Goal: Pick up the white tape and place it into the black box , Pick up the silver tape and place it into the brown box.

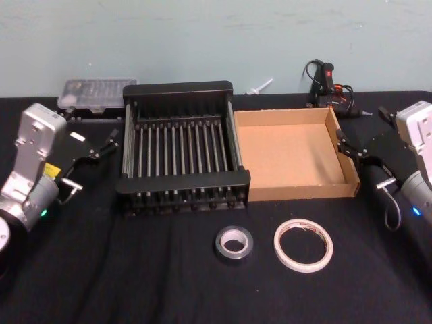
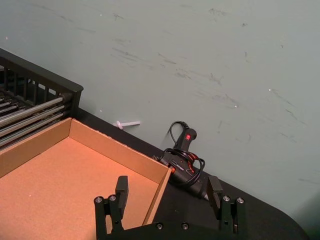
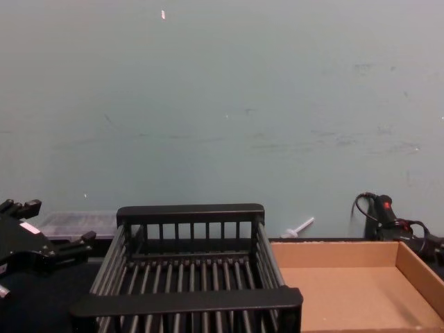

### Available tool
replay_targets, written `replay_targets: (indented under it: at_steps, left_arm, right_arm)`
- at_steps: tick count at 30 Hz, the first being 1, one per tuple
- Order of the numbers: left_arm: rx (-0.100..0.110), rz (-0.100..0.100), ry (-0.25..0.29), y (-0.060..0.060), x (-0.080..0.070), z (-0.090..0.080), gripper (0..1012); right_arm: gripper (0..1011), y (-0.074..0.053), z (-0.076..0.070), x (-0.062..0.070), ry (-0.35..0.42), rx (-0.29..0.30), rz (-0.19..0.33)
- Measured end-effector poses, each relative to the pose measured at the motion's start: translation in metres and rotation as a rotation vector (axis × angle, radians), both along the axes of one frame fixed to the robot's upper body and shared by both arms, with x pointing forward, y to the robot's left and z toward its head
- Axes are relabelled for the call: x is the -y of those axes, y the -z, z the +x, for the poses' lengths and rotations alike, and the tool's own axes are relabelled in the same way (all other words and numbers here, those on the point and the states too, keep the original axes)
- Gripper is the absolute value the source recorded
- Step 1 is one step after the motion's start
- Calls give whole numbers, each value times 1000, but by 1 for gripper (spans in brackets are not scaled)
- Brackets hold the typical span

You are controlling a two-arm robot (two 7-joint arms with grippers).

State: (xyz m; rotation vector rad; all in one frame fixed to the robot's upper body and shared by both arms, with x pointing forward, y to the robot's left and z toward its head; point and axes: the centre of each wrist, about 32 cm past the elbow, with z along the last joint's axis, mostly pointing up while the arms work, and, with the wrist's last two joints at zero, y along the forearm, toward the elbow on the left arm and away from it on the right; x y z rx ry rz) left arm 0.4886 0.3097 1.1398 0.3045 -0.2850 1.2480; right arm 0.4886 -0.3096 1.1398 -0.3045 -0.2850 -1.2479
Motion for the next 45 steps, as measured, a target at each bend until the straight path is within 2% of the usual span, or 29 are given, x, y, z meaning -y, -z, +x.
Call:
replay_targets:
  at_steps: [45]
  left_arm:
    - [0, 0, 0, 0, 0, 0, 1001]
  right_arm:
    - [1002, 0, 0, 0, 0, 0, 0]
